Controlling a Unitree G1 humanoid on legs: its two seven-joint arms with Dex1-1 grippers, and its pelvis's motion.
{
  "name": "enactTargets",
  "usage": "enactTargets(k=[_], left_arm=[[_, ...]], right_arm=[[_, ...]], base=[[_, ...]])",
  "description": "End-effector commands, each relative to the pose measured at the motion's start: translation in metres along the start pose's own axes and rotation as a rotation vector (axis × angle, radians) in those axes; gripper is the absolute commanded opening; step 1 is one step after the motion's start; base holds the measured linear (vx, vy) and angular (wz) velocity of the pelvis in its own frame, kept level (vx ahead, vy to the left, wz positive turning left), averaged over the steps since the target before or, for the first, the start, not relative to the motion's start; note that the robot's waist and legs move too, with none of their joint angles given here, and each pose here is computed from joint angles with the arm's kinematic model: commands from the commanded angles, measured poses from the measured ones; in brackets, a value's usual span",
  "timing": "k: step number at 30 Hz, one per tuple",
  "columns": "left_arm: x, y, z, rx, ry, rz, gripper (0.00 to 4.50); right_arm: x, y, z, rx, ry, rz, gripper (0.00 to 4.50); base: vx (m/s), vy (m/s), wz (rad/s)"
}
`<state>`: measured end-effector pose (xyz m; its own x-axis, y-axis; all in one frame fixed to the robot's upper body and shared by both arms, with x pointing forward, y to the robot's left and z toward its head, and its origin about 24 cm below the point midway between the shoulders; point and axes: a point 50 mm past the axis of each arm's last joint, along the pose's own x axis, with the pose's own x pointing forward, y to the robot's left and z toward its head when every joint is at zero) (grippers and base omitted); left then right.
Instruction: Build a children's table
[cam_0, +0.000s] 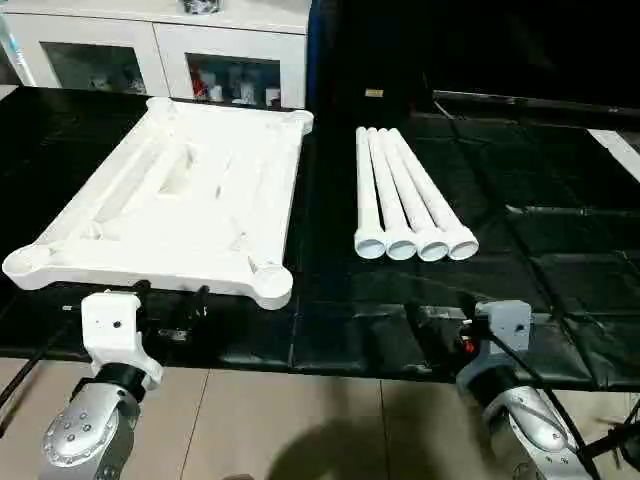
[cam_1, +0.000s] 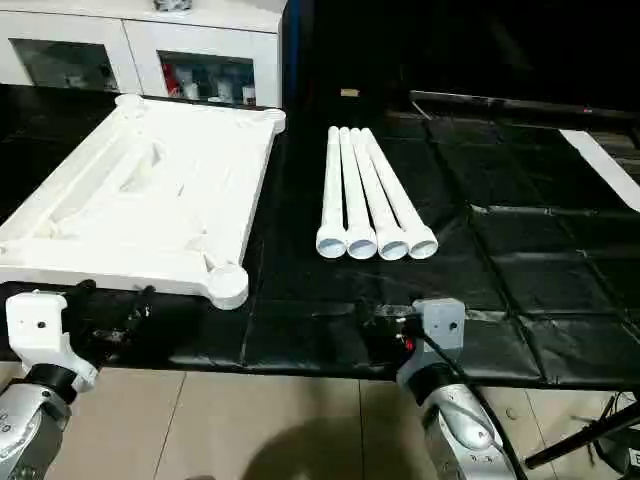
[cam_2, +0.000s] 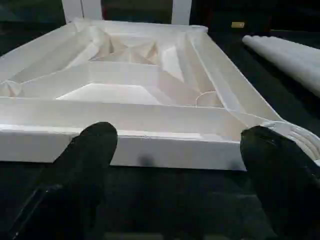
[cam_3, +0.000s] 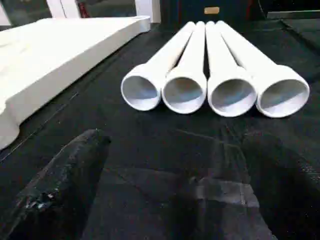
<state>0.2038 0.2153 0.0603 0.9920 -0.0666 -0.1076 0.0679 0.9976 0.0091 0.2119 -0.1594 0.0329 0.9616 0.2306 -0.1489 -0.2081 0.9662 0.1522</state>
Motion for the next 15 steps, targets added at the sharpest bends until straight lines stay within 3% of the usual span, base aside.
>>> enactTargets(k=[1,15], left_arm=[[0.0002,0.0002,-0.0002,-0.005,0.007,0.000,4.46],[0.0002,0.0002,-0.0002,-0.005,0.007,0.000,4.46]], right_arm=[[-0.0016,-0.0049,-0.0005,-0.007,0.007,-0.024,4.50],[-0.0016,-0.0049,-0.0005,-0.007,0.007,-0.024,4.50]], base=[[0.000,0.000,0.00],[0.000,0.000,0.00]])
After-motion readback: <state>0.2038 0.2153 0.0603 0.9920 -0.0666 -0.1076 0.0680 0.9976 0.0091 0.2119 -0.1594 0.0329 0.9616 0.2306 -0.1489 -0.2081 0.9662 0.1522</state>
